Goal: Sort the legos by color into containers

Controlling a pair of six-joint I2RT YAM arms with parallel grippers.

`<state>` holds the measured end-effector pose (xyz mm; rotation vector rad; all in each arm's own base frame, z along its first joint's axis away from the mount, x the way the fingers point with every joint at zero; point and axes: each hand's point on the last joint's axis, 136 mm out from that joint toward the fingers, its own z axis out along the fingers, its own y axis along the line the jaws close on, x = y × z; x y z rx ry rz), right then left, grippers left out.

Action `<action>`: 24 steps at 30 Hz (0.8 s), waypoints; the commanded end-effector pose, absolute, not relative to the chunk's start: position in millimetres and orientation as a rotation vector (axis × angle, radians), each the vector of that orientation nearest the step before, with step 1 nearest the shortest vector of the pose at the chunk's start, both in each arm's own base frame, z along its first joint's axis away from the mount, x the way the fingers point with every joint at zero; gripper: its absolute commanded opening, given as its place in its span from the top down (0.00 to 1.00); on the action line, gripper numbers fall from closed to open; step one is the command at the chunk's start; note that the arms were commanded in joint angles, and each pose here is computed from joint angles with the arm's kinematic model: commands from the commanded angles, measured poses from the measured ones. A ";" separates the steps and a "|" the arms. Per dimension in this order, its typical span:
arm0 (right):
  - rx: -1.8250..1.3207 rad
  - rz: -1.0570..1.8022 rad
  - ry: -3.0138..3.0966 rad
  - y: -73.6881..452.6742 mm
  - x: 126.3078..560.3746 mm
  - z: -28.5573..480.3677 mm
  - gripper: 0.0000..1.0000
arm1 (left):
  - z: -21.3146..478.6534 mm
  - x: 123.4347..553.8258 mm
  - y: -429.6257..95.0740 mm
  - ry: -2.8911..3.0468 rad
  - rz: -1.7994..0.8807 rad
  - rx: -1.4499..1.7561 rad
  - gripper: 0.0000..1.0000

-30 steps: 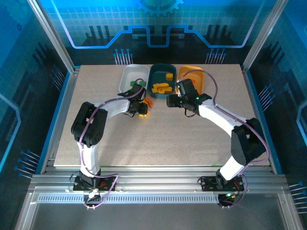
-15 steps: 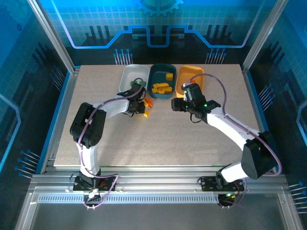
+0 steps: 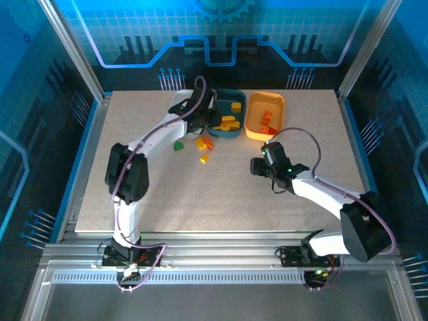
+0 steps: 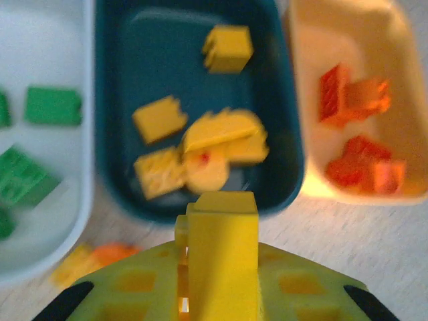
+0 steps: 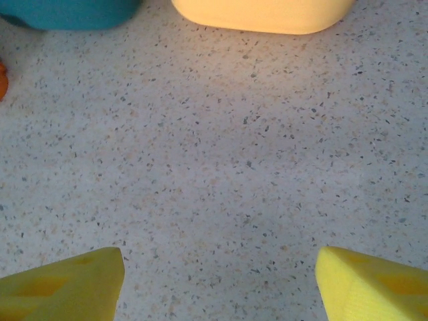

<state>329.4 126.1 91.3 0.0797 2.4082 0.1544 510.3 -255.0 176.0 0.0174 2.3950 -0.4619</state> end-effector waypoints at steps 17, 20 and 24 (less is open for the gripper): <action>0.185 0.242 2.333 123.0 340.6 102.7 0.23 | 105.8 586.0 -297.8 2.440 -0.560 -0.067 0.62; 0.181 0.245 2.335 123.6 340.2 102.8 0.23 | 103.1 595.5 -291.5 2.435 -0.558 -0.104 0.45; 0.178 0.243 2.326 122.6 339.9 105.3 0.22 | 122.4 597.4 -290.9 2.414 -0.596 -0.094 0.28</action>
